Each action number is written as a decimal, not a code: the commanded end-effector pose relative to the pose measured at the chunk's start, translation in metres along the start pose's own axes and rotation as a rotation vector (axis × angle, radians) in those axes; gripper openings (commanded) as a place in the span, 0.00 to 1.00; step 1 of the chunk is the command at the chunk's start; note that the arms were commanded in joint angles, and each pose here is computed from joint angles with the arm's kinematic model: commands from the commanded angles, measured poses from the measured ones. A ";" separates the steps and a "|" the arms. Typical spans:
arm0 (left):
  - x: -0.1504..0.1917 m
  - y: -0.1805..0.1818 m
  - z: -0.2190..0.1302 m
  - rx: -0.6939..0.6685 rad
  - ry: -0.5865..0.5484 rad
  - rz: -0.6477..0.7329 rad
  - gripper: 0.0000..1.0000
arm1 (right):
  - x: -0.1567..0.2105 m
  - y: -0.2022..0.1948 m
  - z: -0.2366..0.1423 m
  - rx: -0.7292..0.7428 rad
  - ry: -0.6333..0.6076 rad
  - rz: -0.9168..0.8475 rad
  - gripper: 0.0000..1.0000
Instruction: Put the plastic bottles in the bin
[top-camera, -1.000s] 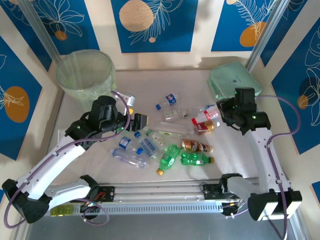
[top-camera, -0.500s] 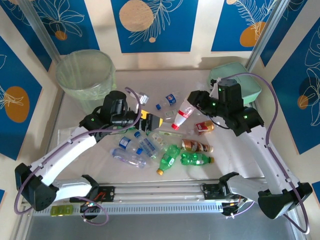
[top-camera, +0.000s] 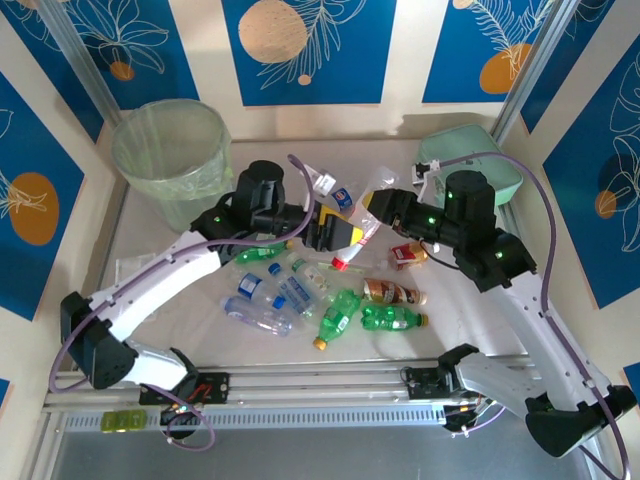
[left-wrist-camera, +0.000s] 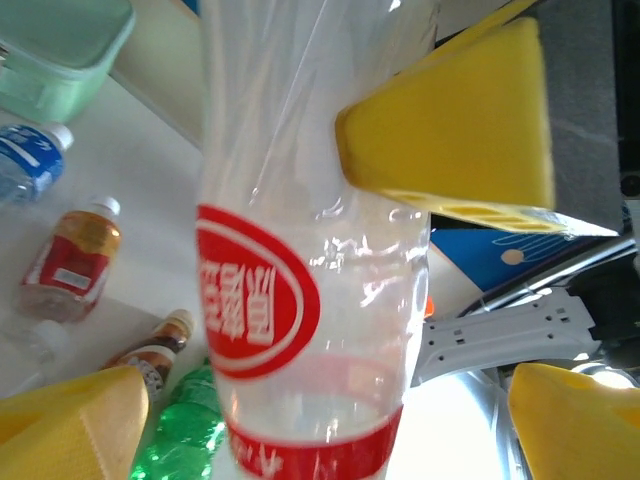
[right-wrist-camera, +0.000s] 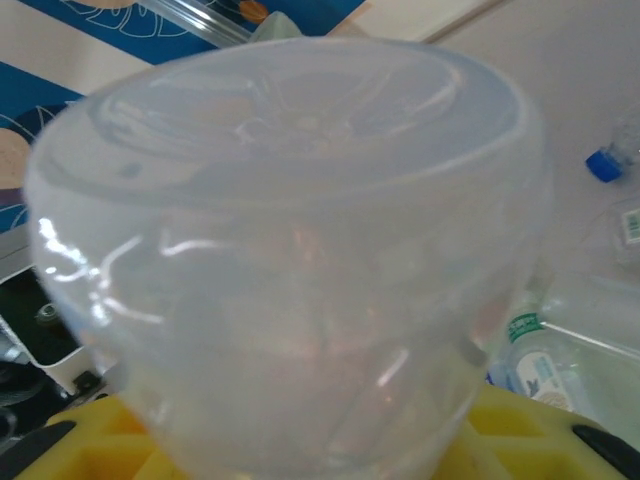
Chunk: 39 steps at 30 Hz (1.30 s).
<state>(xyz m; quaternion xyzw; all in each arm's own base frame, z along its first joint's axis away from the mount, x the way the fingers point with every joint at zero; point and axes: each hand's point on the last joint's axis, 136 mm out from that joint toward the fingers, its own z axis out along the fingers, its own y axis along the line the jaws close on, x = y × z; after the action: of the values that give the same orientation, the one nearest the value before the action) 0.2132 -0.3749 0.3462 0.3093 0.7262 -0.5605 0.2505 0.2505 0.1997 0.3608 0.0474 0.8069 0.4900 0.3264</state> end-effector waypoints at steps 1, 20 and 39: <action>-0.008 -0.027 0.010 0.119 -0.003 0.018 0.86 | 0.008 0.016 0.001 -0.099 0.039 0.012 0.46; -0.022 -0.019 -0.003 0.004 -0.045 0.042 0.42 | 0.010 0.020 -0.022 -0.083 -0.024 -0.054 0.94; -0.122 0.166 -0.258 -0.800 -0.586 -0.383 0.38 | -0.009 -0.015 -0.061 0.156 -0.156 -0.135 0.91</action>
<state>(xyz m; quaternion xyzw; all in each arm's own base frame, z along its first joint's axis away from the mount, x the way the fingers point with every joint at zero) 0.3973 -0.1495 0.3845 -0.0439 0.8262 -0.3594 0.4315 0.2248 0.1462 0.3806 0.0565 0.8058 0.4165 0.4172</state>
